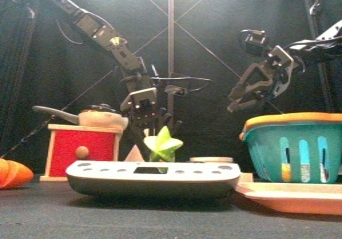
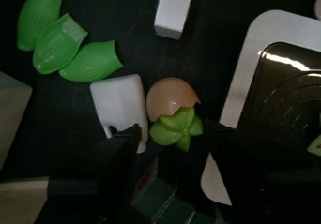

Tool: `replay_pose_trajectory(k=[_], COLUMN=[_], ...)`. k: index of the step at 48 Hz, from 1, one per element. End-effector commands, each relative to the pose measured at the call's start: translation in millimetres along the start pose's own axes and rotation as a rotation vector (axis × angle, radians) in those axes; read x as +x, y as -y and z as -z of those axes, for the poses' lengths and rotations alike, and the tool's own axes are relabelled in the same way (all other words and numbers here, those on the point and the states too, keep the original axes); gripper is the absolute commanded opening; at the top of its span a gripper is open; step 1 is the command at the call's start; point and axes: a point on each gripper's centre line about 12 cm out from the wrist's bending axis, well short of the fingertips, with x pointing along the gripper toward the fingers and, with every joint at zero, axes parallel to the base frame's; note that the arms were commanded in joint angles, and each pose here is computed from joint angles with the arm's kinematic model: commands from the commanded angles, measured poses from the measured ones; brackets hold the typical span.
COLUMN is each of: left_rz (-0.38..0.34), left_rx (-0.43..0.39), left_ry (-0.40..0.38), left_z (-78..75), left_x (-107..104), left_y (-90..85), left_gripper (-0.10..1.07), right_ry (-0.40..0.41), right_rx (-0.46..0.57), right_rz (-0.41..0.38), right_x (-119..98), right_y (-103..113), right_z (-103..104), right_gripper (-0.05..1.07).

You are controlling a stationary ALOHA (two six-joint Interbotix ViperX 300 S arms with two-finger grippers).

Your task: Grab starfruit bottom

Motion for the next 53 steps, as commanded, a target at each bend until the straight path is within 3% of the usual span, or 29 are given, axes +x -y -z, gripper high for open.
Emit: replay_pose_trajectory(k=[1, 41, 53], left_rz=[0.000, -0.012, -0.012], left_rx=[-0.005, -0.011, -0.012], left_ry=[0.021, -0.017, -0.008], left_z=[-6.0, -0.4, -1.6], left_x=[-4, 12, 10], left_y=[-1.2, -8.2, -8.9], left_gripper=[0.91, 0.89, 0.78], right_ry=[0.035, 0.011, 0.008], right_rx=[-0.003, -0.001, -0.001], right_rz=[-0.005, -0.004, -0.003], right_x=[0, 8, 9], right_y=[0, 1, 1], right_z=[-12, -10, -10], right_gripper=[0.95, 0.95, 0.95])
